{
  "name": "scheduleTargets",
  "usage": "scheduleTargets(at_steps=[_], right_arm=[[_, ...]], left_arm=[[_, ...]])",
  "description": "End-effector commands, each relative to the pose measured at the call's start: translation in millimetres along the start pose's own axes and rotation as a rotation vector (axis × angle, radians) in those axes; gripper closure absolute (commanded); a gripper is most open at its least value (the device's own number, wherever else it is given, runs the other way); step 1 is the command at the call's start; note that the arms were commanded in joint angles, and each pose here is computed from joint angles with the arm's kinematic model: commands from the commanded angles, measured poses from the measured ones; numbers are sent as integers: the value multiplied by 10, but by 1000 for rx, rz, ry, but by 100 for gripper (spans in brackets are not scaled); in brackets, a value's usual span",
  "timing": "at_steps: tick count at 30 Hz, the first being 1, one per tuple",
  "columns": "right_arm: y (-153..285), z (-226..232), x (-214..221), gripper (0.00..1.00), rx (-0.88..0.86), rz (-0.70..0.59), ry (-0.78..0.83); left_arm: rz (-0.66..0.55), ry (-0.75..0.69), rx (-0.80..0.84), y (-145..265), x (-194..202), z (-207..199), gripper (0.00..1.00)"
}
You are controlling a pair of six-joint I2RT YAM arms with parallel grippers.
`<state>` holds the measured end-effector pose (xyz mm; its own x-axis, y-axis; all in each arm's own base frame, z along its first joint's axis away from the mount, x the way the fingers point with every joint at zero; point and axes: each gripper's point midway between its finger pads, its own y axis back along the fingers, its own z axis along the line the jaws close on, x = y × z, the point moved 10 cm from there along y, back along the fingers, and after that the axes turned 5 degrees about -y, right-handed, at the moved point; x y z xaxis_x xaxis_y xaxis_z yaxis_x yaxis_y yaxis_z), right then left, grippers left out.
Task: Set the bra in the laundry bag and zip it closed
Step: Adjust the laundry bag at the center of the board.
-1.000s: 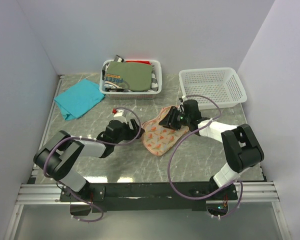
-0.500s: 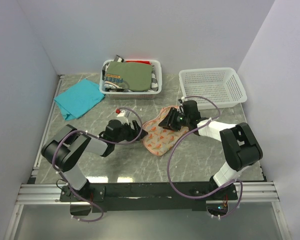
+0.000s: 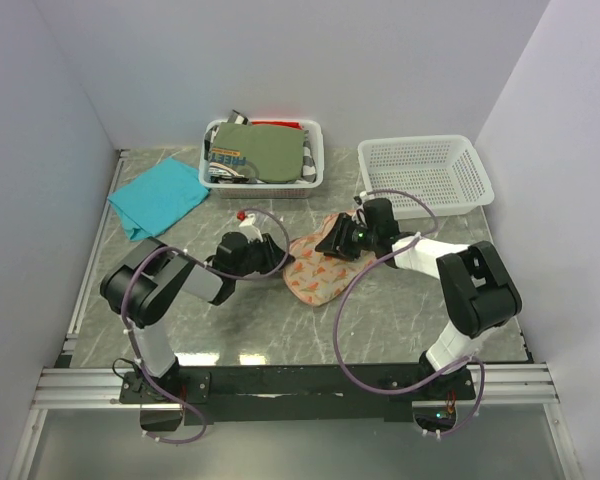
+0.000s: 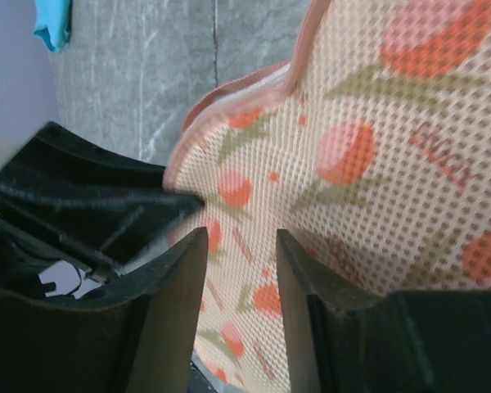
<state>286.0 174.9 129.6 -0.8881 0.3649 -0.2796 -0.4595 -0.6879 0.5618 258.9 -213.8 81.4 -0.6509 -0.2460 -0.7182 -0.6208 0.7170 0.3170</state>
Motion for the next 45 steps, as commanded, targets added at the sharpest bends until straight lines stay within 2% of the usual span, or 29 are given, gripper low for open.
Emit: scheduleTargets(at_steps=[1,3,6,10,15,20,25,32,37,45], right_arm=[[7,137,-74,50,-42,-8,69],[49,137,-64,48,-30,-25,97],[224,192,-51,41,-1,-89,144],[607,294,48,32,12,-194,196],[796,-4,443,31,76,-172,130],[899,-195,674,30,57,-250,52],[846,-265,662,30,58,-272,16],[713,-262,438,30,-80,-301,-25],[596,-306,280,30,-95,-291,-52],[553,-241,101,30,-206,-347,-33]], left_arm=[[-56,-19,55,-144,-193,-55,81],[-64,-6,31,-168,-197,-15,89],[-65,21,8,-188,-181,23,99],[-72,47,-33,-145,-139,67,99],[-73,67,-100,-121,-109,121,99],[-42,100,-163,-175,-79,195,99],[-19,101,-189,-251,-89,234,99],[46,99,-228,-343,-77,307,99],[90,108,-231,-406,-55,373,99],[125,108,-227,-440,-43,439,99]])
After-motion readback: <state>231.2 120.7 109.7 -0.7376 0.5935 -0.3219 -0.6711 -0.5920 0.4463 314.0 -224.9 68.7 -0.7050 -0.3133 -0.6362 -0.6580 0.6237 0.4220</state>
